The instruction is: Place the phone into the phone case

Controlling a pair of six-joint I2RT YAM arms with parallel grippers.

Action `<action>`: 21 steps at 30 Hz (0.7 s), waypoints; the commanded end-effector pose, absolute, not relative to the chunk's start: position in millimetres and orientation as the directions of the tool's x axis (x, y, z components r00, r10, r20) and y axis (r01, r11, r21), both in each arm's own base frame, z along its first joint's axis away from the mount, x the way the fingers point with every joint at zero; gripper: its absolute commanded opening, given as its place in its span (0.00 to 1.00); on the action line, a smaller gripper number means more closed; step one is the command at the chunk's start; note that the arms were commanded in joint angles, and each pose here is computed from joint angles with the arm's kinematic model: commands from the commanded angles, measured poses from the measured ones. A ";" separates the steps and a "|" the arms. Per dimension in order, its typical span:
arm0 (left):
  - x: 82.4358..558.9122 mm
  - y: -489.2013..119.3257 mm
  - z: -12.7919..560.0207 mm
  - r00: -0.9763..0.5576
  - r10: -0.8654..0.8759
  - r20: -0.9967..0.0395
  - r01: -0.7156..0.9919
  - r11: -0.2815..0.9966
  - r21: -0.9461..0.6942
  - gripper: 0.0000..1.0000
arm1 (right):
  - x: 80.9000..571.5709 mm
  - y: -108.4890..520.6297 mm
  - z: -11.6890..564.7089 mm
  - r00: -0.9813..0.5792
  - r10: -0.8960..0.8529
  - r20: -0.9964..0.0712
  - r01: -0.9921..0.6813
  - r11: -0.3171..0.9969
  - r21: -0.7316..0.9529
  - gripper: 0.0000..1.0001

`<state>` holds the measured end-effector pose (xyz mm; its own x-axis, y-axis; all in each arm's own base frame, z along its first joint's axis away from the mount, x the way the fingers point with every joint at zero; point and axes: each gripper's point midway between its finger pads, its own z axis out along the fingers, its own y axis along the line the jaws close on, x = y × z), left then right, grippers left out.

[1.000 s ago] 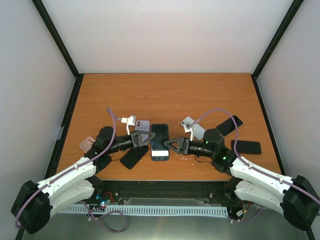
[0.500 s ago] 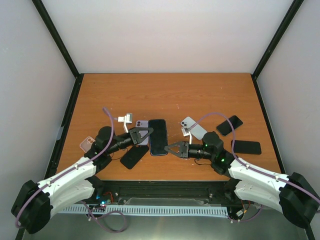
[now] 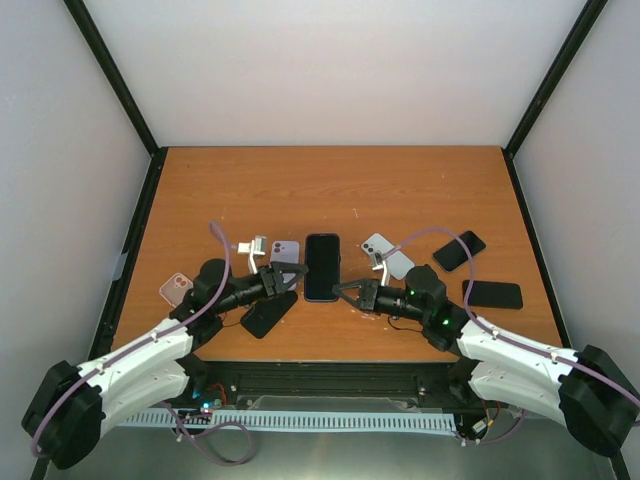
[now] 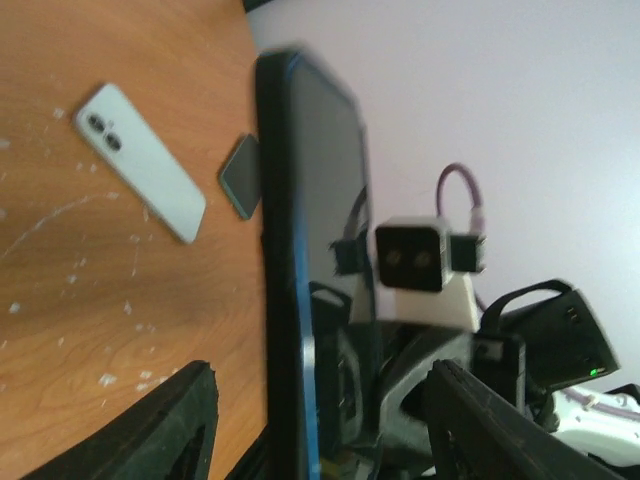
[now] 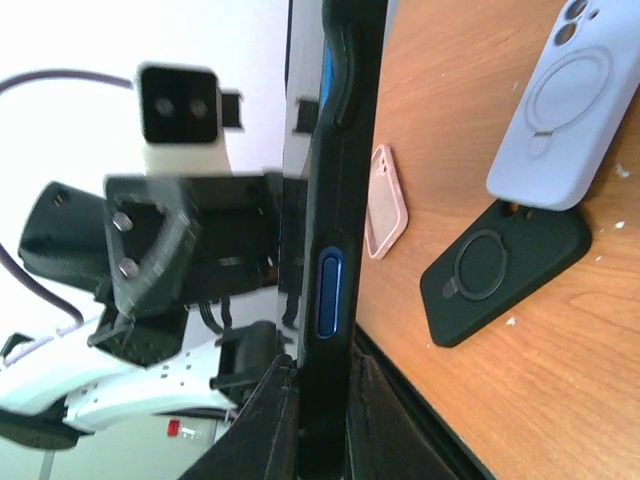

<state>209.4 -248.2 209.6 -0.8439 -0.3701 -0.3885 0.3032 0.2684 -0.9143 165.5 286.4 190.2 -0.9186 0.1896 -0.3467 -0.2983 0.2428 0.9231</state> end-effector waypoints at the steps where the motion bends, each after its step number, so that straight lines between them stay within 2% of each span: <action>1: 192.8 -251.7 195.4 -0.887 -0.320 -0.332 0.277 0.206 -0.938 0.59 | 186.4 279.6 215.3 -0.859 0.324 -0.397 -0.337 0.228 0.914 0.03; 5: 187.7 -259.6 189.8 -0.909 -0.262 -0.325 0.282 0.188 -0.941 0.62 | 192.1 284.2 214.2 -0.860 0.332 -0.388 -0.327 0.225 0.918 0.03; 7: 189.3 -264.4 186.7 -0.917 -0.232 -0.325 0.280 0.204 -0.938 0.59 | 193.2 287.2 214.7 -0.865 0.329 -0.380 -0.324 0.213 0.922 0.03; 11: 192.3 -267.0 182.3 -0.922 -0.224 -0.315 0.268 0.216 -0.939 0.37 | 194.2 290.9 209.1 -0.876 0.317 -0.365 -0.307 0.217 0.927 0.03; 16: 197.5 -264.2 174.5 -0.917 -0.246 -0.313 0.250 0.256 -0.934 0.04 | 193.4 290.2 199.3 -0.881 0.306 -0.361 -0.295 0.242 0.925 0.03; 17: 199.3 -263.7 172.3 -0.917 -0.250 -0.310 0.240 0.273 -0.932 0.01 | 193.4 290.2 197.4 -0.882 0.303 -0.361 -0.293 0.248 0.923 0.03; 21: 204.5 -260.9 161.9 -0.920 -0.254 -0.298 0.203 0.341 -0.918 0.00 | 193.1 289.7 186.5 -0.888 0.291 -0.357 -0.279 0.276 0.920 0.03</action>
<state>194.6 -259.6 155.5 -0.9330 -0.2475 -0.2613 0.1849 0.2933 -0.9380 191.5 283.9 165.4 -0.9084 0.2900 -0.3012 -0.2027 0.3247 0.9238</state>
